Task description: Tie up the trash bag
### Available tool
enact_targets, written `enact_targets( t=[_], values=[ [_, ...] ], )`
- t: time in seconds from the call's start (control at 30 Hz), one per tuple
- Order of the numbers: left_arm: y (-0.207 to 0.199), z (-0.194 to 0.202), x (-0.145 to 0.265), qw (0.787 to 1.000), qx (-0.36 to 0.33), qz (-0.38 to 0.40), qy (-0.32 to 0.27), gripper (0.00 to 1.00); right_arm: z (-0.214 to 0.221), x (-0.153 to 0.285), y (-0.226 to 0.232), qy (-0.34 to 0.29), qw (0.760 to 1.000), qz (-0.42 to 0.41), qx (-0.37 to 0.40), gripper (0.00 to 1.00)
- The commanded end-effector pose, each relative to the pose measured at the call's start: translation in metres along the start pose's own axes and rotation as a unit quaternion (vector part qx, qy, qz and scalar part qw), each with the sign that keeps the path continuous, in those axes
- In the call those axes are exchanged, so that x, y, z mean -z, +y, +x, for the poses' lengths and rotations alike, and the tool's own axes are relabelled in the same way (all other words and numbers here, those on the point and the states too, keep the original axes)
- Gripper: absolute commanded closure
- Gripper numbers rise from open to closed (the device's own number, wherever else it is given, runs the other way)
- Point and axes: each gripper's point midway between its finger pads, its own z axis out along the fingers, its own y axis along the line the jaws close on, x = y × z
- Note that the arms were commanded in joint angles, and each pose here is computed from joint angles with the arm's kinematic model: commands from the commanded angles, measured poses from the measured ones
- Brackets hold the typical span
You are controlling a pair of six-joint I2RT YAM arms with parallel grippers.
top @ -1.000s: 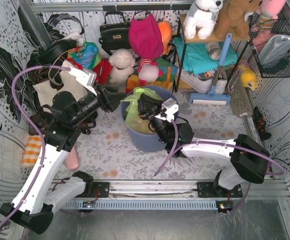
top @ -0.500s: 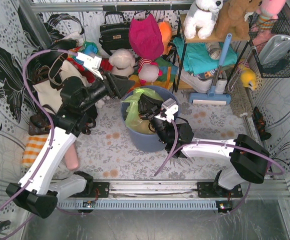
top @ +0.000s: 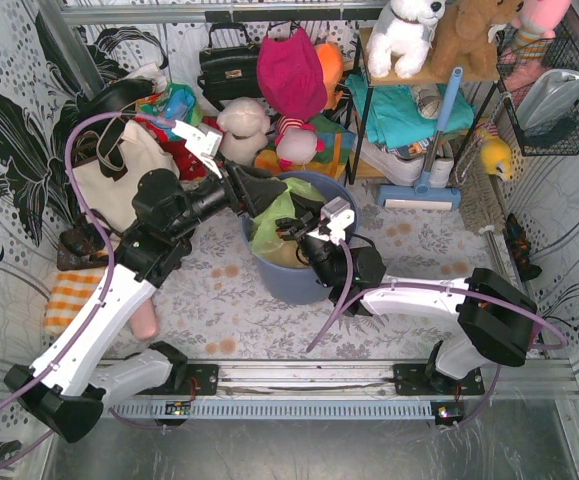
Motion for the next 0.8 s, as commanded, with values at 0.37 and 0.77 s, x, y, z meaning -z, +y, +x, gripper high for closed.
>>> enact_targets(
  t=[0.37, 0.77],
  values=[
    [-0.021, 0.064, 0.014, 0.997, 0.043, 0.029, 0.064, 0.39, -0.017, -0.004, -0.007, -0.038, 0.999, 0.015, 0.009, 1.00],
    [-0.026, 0.047, 0.027, 0.999, 0.040, 0.015, 0.034, 0.39, -0.023, -0.003, -0.023, -0.059, 0.995, 0.053, 0.065, 1.00]
  ],
)
